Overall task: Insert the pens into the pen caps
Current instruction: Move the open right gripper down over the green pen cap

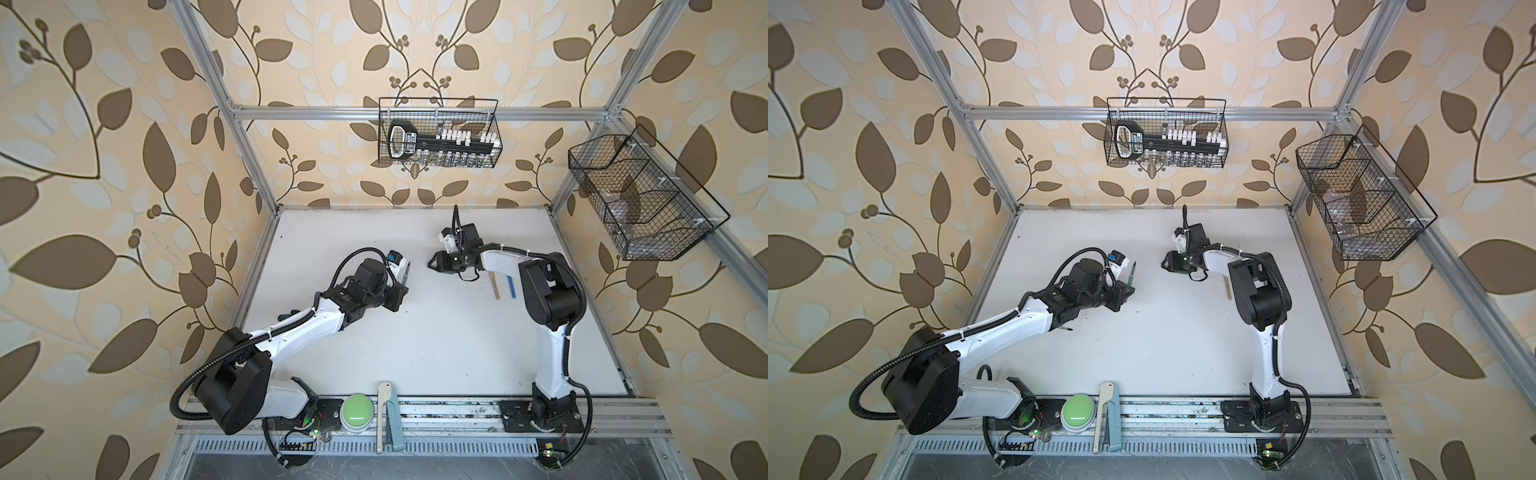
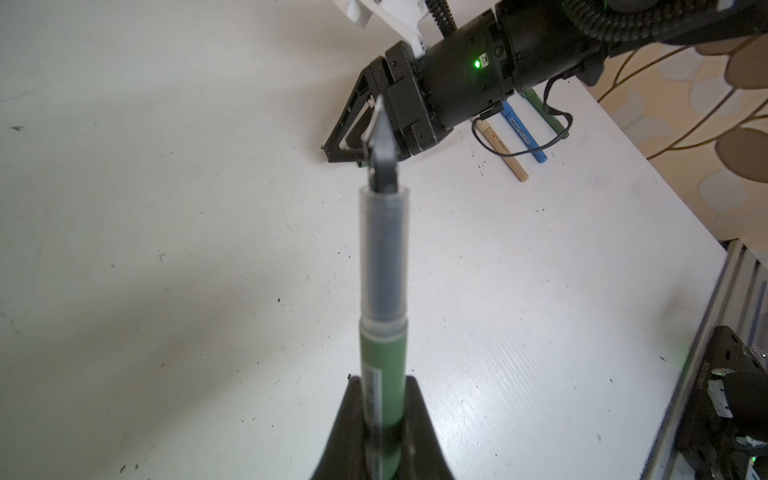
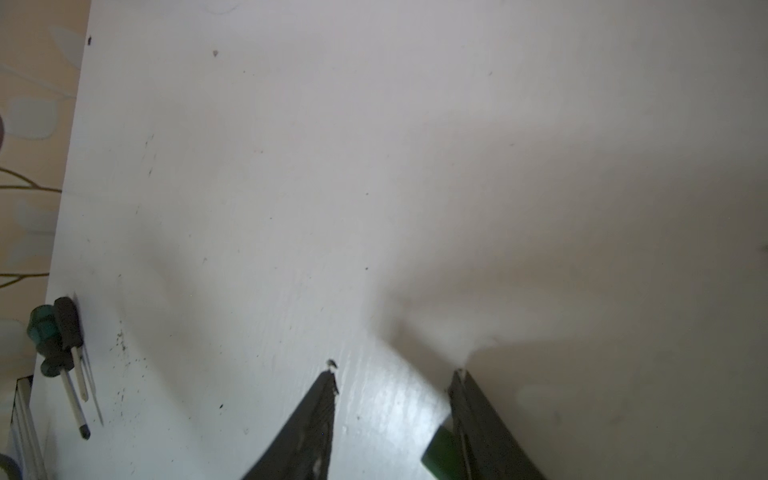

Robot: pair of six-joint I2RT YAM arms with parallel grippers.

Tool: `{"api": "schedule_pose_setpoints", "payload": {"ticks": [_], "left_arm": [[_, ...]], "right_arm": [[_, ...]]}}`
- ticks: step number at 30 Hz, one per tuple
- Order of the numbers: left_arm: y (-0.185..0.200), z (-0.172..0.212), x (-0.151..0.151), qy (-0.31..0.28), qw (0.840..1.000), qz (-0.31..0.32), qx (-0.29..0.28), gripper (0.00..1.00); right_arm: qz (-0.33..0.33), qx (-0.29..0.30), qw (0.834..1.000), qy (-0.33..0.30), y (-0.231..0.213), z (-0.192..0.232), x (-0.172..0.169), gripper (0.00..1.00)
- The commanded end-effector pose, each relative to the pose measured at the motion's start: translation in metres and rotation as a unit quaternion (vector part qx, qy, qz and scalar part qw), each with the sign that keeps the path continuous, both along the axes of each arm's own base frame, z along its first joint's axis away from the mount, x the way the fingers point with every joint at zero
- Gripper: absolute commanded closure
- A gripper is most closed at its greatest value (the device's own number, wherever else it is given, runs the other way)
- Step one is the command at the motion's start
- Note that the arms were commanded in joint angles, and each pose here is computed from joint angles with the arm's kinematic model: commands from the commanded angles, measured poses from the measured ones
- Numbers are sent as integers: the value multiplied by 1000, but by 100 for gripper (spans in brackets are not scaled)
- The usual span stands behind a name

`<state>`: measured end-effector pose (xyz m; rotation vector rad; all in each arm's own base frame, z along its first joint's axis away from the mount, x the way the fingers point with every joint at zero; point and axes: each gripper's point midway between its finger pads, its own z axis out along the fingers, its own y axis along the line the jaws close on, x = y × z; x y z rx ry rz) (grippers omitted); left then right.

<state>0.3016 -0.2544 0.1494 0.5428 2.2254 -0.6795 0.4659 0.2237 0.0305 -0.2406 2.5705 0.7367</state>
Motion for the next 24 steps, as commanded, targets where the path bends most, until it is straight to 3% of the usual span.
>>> {"api": "schedule_pose_setpoints", "payload": {"ticks": [1, 14, 19, 24], "left_arm": [[2, 14, 0, -24, 1000, -5, -8, 100], [5, 18, -2, -30, 1000, -3, -6, 100], [6, 19, -2, -34, 999, -1, -8, 100], [4, 19, -3, -32, 999, -4, -11, 100]], "right_arm": [[53, -15, 998, 39, 9, -17, -25, 55], [18, -74, 995, 57, -28, 13, -60, 60], [-4, -51, 998, 21, -27, 40, -56, 58], [-39, -86, 995, 28, -42, 36, -45, 55]]}}
